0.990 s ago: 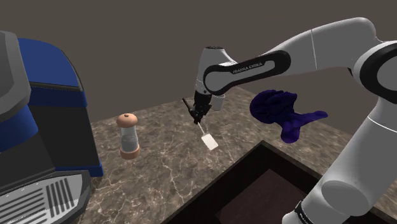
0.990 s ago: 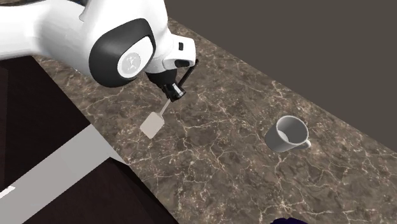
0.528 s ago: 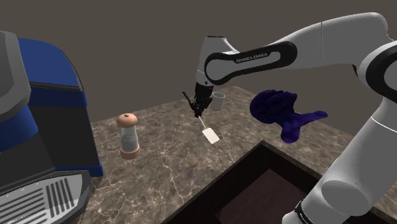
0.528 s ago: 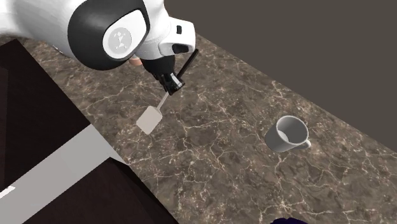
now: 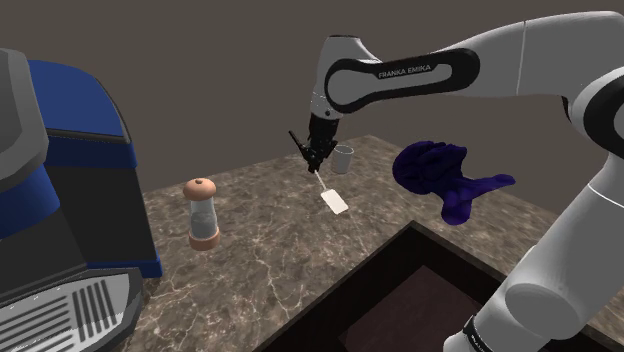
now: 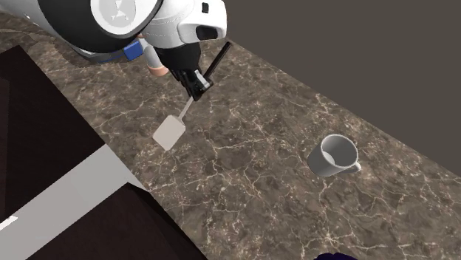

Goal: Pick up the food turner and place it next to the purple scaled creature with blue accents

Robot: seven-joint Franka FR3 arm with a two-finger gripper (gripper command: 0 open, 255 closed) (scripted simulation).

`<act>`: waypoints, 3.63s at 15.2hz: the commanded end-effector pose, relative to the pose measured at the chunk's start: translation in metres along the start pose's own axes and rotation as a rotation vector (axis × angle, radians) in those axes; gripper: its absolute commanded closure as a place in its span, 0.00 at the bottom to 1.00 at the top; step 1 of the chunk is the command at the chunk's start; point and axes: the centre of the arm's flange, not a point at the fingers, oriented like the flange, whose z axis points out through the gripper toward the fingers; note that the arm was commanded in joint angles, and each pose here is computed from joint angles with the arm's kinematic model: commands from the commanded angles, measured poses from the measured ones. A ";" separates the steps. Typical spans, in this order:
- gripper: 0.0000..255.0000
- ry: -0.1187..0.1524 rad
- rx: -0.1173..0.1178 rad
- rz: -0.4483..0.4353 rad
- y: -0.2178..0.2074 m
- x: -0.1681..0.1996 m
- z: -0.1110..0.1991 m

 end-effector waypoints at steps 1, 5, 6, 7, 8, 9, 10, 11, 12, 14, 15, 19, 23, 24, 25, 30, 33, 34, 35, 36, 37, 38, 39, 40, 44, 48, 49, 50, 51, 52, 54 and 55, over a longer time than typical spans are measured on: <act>1.00 0.000 0.000 0.000 -0.001 0.001 -0.010; 1.00 0.000 0.000 0.000 -0.001 0.002 -0.031; 1.00 0.000 0.000 0.000 -0.001 0.002 -0.037; 1.00 0.000 0.000 0.000 -0.001 0.003 -0.042; 1.00 0.000 0.000 0.000 -0.001 0.003 -0.047; 1.00 0.000 0.000 0.000 -0.001 0.004 -0.053; 1.00 0.000 0.000 0.000 -0.001 0.004 -0.058; 1.00 0.000 0.000 0.000 -0.001 0.004 -0.063; 1.00 0.000 0.000 0.000 -0.001 0.005 -0.068; 1.00 0.000 0.000 0.000 -0.001 0.005 -0.079; 1.00 0.000 0.000 0.000 -0.001 0.006 -0.084; 1.00 0.000 0.000 0.000 -0.001 0.007 -0.105; 1.00 0.000 0.000 0.000 -0.001 0.008 -0.126; 1.00 0.000 0.000 0.000 -0.001 0.009 -0.132; 1.00 0.000 0.000 0.000 -0.001 0.009 -0.137; 1.00 0.000 0.000 0.000 0.012 0.006 -0.156; 1.00 0.000 0.000 0.000 0.049 -0.008 -0.157; 1.00 0.000 0.000 0.000 0.061 -0.013 -0.157; 1.00 0.000 0.000 0.000 0.074 -0.017 -0.158; 1.00 0.000 0.000 0.000 0.086 -0.022 -0.158; 1.00 0.000 0.000 0.000 0.098 -0.026 -0.158; 1.00 0.000 0.000 0.000 0.111 -0.031 -0.159; 1.00 0.000 0.000 0.000 0.123 -0.035 -0.159; 1.00 0.000 0.000 0.000 0.135 -0.040 -0.159; 1.00 0.000 0.000 0.000 0.185 -0.058 -0.161; 1.00 0.000 0.000 0.000 0.204 -0.066 -0.151; 1.00 0.000 0.000 0.000 0.204 -0.067 -0.146; 1.00 0.000 0.000 0.000 0.204 -0.067 -0.140; 1.00 0.000 0.000 0.000 0.204 -0.067 -0.135; 1.00 0.000 0.000 0.000 0.204 -0.068 -0.130; 1.00 0.000 0.000 0.000 0.204 -0.068 -0.119; 1.00 0.000 0.000 0.000 0.204 -0.069 -0.114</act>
